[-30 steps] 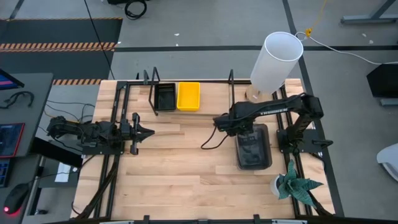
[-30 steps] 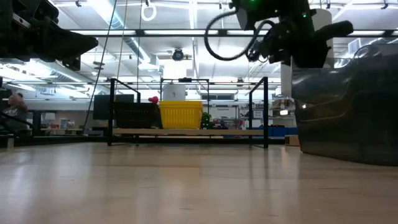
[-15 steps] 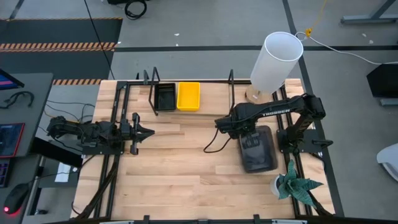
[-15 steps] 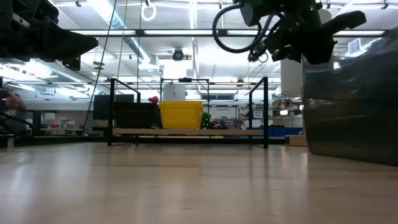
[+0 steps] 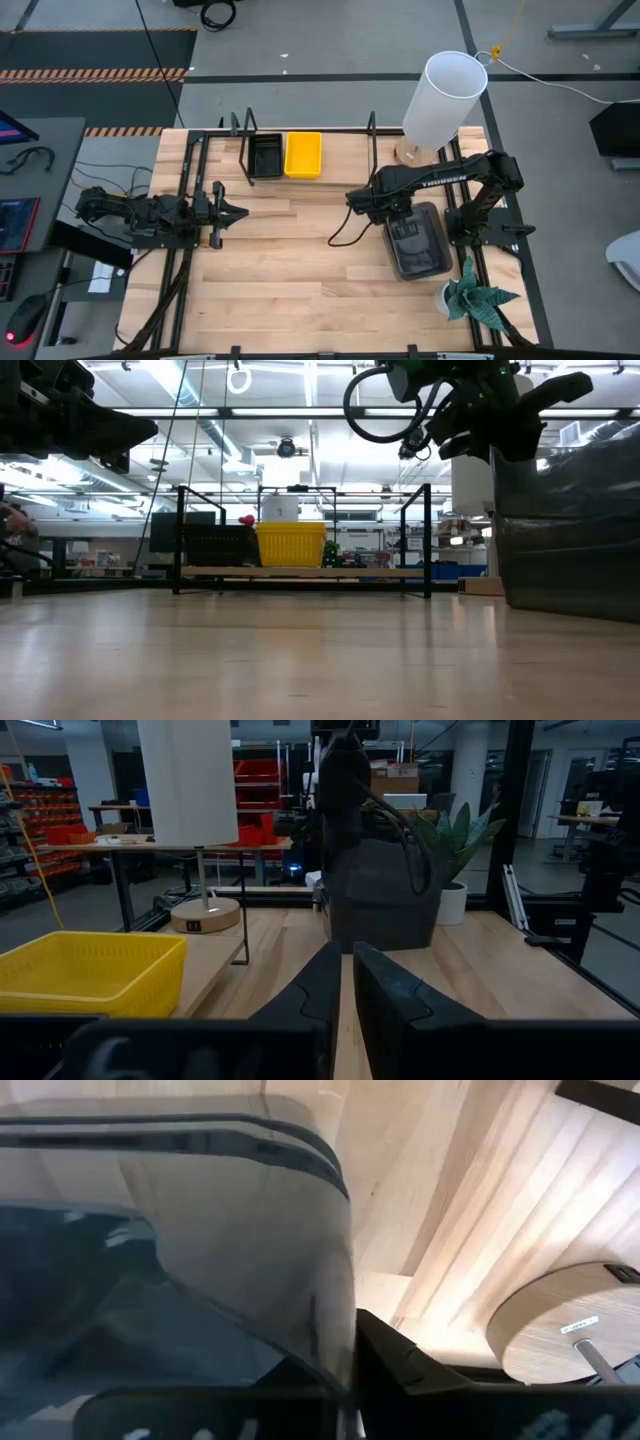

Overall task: Stack baskets on shelf by color
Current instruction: Stack the left gray transparent bin on top of the other gray transparent bins

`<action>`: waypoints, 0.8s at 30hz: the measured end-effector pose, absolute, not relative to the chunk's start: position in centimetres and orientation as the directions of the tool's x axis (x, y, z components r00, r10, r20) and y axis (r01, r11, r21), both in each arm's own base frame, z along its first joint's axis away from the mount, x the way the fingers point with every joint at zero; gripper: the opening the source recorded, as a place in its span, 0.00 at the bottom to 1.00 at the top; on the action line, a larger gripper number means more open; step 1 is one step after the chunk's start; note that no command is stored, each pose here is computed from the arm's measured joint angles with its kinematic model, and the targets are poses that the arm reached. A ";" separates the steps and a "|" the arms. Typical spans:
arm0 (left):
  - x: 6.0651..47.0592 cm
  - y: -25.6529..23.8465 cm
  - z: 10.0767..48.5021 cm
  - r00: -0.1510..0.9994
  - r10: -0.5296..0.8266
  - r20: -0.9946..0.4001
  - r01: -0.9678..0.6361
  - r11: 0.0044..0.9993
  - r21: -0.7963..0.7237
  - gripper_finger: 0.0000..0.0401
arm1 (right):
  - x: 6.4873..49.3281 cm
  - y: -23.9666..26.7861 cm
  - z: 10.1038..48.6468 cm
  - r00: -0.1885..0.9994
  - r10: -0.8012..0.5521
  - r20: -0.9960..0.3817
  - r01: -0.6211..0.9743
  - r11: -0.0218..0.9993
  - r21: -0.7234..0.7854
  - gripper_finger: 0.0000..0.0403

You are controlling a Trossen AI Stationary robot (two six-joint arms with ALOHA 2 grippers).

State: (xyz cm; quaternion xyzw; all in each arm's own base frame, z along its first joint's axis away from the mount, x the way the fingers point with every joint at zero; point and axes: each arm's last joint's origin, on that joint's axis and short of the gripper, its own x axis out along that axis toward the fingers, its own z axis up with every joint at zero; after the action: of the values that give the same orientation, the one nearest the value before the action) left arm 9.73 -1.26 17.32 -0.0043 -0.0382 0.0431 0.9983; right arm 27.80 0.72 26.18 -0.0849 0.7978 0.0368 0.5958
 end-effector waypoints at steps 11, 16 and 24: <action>9.7 -1.3 17.3 0.993 0.086 0.076 -0.086 0.996 -0.012 0.07 | 28.1 1.5 26.0 -0.250 -0.124 -0.960 -0.213 0.975 -0.071 0.25; 9.7 -1.3 17.3 0.993 0.086 0.076 -0.086 0.996 -0.012 0.08 | 28.3 1.5 25.6 -0.229 -0.121 -0.966 -0.211 0.975 -0.072 0.29; 9.7 -1.3 17.3 0.993 0.086 0.075 -0.085 0.996 -0.012 0.10 | 27.5 1.7 23.1 -0.281 -0.048 -0.959 -0.202 0.979 0.011 0.17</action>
State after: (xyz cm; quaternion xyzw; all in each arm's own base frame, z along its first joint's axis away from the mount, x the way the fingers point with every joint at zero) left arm 9.73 -1.26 17.32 -0.0042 -0.0380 0.0429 0.9983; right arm 27.53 1.68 23.09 -0.0783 0.7977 0.0650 0.5944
